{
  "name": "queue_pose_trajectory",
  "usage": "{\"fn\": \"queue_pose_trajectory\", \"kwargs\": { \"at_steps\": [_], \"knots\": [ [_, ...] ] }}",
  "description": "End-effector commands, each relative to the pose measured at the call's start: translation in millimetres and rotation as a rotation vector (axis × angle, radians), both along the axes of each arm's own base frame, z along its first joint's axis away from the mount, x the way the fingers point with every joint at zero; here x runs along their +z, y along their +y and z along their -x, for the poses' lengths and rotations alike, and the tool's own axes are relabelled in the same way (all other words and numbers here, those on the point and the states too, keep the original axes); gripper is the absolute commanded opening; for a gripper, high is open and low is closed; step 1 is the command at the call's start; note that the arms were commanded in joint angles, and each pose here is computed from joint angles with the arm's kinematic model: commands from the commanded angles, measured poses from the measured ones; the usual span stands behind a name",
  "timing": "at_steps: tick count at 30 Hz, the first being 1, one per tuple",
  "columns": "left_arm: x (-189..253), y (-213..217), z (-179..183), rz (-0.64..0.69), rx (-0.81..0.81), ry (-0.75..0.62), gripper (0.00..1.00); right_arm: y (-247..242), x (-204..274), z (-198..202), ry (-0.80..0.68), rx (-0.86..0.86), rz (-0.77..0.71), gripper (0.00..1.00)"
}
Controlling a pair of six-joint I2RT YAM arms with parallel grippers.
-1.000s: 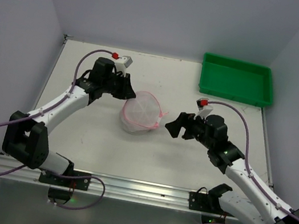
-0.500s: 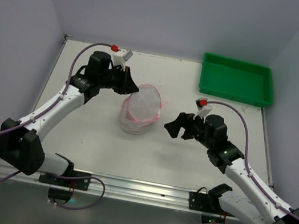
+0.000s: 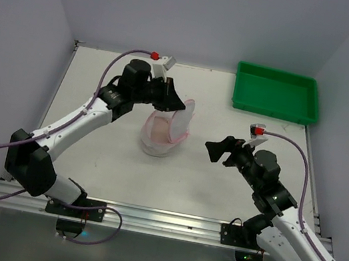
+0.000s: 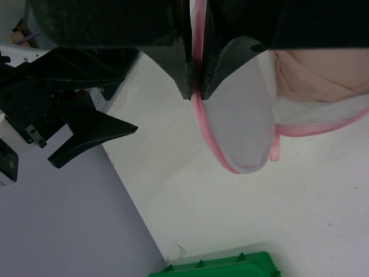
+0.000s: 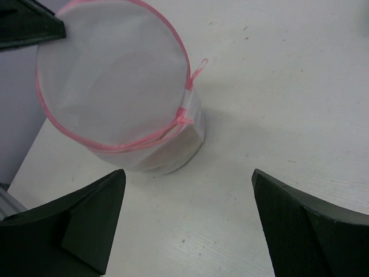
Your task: Unzip the laundry bag and remove the bra
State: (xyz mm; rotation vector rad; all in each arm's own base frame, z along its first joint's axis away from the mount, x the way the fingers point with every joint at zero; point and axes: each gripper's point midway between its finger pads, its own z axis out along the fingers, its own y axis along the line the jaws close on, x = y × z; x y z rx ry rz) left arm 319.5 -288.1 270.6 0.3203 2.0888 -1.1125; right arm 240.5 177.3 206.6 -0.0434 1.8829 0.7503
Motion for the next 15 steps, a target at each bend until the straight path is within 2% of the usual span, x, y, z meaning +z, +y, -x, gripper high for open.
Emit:
{"fn": "queue_pose_trajectory", "kwargs": {
  "at_steps": [1, 2, 4, 7, 8, 11, 15],
  "knots": [
    [16.2, -43.4, 0.3, 0.088, -0.033, 0.007, 0.14, -19.0, 3.7, -2.4, -0.032, -0.103, -0.01, 0.93],
    [17.4, -51.4, 0.1, 0.097, -0.039, 0.011, 0.14, -25.9, 6.5, -0.8, -0.041, -0.131, -0.014, 0.93],
    [5.9, -74.5, 0.9, 0.1, -0.05, 0.047, 0.21, -32.5, 4.8, 2.4, -0.04, -0.154, -0.011, 0.93],
    [6.6, -105.9, 3.8, 0.131, -0.076, 0.055, 0.4, -43.7, 11.9, 7.5, -0.076, -0.188, -0.022, 0.95],
    [13.4, -114.7, 4.6, 0.151, -0.085, 0.052, 0.52, -46.5, 11.7, 9.4, -0.078, -0.195, -0.018, 0.95],
    [21.3, -142.3, 13.0, 0.168, -0.143, 0.035, 0.67, -54.5, 20.8, 14.6, -0.117, -0.208, -0.018, 0.96],
    [35.3, -146.1, 18.3, 0.18, -0.158, -0.002, 0.73, -58.7, 30.8, 18.4, -0.149, -0.207, -0.013, 0.95]
  ]
}}
